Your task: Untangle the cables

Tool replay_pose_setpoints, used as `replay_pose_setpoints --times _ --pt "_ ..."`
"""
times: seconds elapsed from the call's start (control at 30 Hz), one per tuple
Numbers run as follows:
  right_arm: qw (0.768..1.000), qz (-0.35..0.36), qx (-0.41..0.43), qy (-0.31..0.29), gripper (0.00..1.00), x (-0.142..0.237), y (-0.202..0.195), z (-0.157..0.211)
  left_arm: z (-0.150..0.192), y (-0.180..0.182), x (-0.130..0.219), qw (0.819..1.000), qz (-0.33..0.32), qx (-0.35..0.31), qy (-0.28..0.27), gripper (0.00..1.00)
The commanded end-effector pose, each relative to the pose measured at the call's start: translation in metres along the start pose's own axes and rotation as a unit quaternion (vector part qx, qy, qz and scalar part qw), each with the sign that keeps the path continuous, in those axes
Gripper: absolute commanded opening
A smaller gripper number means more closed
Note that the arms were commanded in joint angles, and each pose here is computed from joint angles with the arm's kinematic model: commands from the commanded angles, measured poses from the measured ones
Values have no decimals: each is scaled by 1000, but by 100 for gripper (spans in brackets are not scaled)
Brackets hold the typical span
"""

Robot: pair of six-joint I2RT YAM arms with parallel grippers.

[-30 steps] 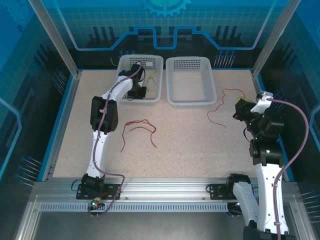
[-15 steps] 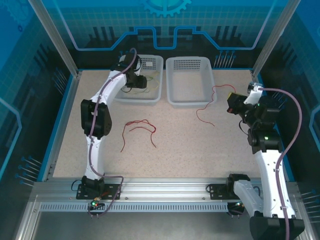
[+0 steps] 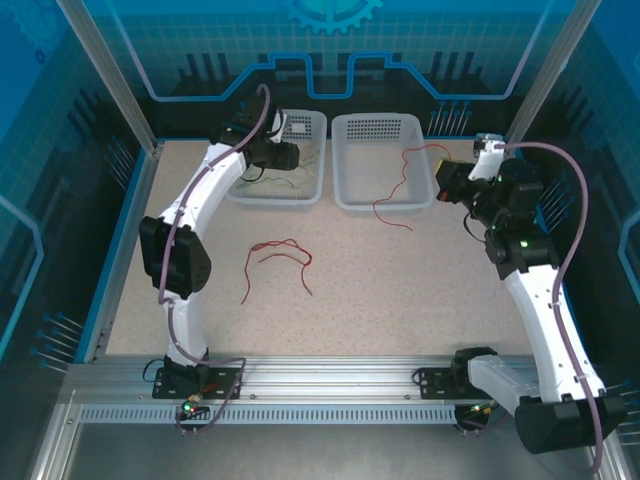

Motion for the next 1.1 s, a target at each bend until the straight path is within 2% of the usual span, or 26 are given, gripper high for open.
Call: replay_pose_setpoints --times 0.0,0.07,0.1,0.2,0.27,0.37,0.47,0.53,0.6,0.7,0.8,0.97,1.07 --pt "999 -17 17 -31 0 -8 10 -30 -15 -9 45 997 13 7 -72 60" --pt "999 -27 20 -33 0 -14 15 -39 -17 -8 57 994 12 6 -105 66" --pt "999 -30 21 -35 0 -17 17 -42 -16 -4 59 994 7 6 -109 64" --pt "998 -42 22 -42 0 -23 23 -48 -13 9 56 993 -35 0 -110 62" --pt "998 -43 22 -44 0 -25 25 -49 -7 16 52 995 -46 10 -91 62" --pt "997 -36 30 -60 0 -31 23 -56 0 10 61 995 -22 20 -94 65" --pt "997 -43 33 -53 0 -48 24 -66 11 -15 92 989 18 4 -148 64" --pt "997 -51 37 -52 0 -60 26 -70 21 -33 120 979 15 -21 -201 65" --pt "997 -36 36 -55 0 -77 19 -70 43 -47 142 968 17 -36 -248 67" --pt "999 -8 23 -43 0 -104 1 -59 80 -47 161 958 39 -17 -283 67" --pt "1000 -19 8 -15 0 -134 -9 -44 119 -31 165 955 55 9 -292 65" --pt "1000 -13 -1 19 0 -178 -27 -22 167 -12 147 966 58 3 -253 62" --pt "999 -11 -1 33 0 -201 -36 -9 189 -14 132 972 83 -7 -220 62"
Point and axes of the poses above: each hand's point on the last joint's axis, 136 mm out from that joint toward the fingers, its own x axis back along the fingers, its own y axis along the line the jaws close on, z = x × y, the point moved 3 cm from there along x, back along the fingers, and after that the axes turned 6 degrees about x, right-handed, at the moved point
